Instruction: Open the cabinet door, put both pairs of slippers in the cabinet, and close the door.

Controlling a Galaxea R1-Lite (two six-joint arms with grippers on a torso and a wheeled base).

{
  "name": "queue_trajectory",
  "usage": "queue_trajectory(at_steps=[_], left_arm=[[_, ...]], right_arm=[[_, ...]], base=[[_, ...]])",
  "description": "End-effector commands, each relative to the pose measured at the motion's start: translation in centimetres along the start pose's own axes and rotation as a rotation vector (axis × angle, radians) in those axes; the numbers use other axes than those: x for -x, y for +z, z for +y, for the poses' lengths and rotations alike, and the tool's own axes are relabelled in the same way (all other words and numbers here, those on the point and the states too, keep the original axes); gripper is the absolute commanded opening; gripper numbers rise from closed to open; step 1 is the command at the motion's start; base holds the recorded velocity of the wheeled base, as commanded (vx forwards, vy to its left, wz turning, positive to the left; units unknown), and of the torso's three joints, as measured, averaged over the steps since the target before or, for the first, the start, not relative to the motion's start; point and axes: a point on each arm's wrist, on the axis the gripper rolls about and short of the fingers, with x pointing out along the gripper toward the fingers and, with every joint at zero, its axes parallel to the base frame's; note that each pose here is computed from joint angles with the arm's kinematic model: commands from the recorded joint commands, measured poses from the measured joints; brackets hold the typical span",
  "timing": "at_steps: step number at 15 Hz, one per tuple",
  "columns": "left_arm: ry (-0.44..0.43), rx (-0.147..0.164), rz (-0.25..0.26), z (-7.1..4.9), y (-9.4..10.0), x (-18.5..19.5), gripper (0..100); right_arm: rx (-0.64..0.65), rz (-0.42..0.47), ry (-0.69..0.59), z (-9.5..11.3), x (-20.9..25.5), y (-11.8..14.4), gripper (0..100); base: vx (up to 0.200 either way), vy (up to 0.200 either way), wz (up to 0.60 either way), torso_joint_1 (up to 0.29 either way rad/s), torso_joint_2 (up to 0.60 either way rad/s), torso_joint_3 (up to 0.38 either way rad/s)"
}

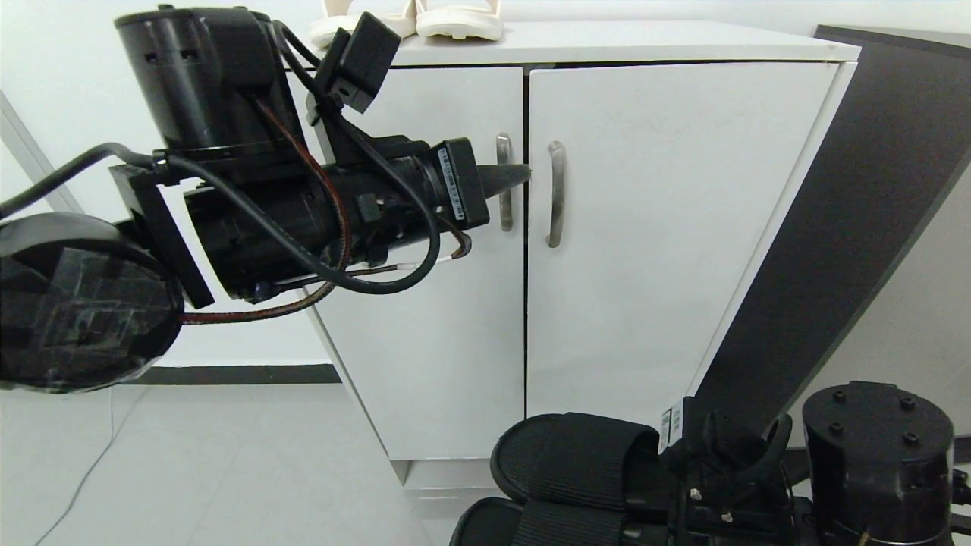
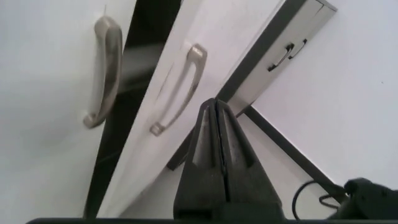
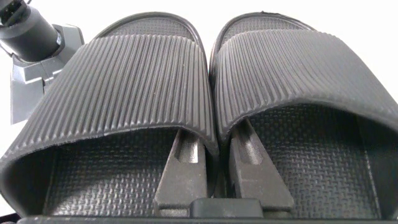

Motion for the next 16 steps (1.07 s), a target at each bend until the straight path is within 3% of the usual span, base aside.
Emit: queue_trajectory(at_steps=[1,4,8,16], left_arm=[[0.008,0.001,0.003,0.6,-0.1,-1.0,0],[0.057,0.002,0.001,2.6,-0.2,-2.2,0],[0.09,0.024,-0.008,4.2,0.0,-2.6,0],[0.089,0.021,-0.021,5.1,0.1,-4.9,0]], right_arm=[[0.001,-0.002,0.0,0.0,0.0,0.0,0],[0.005,-0.002,0.006,0.2,0.0,0.0,0],[0.004,0.002,0.007,0.1,-0.1,0.0,0],[0.003,0.005,0.007,0.1,-0.2,-0.1,0]], base=[[0.0,0.0,0.0,0.0,0.0,0.0],[0.0,0.0,0.0,0.0,0.0,0.0],[0.0,0.0,0.0,0.0,0.0,0.0],[0.0,0.0,0.0,0.0,0.0,0.0]])
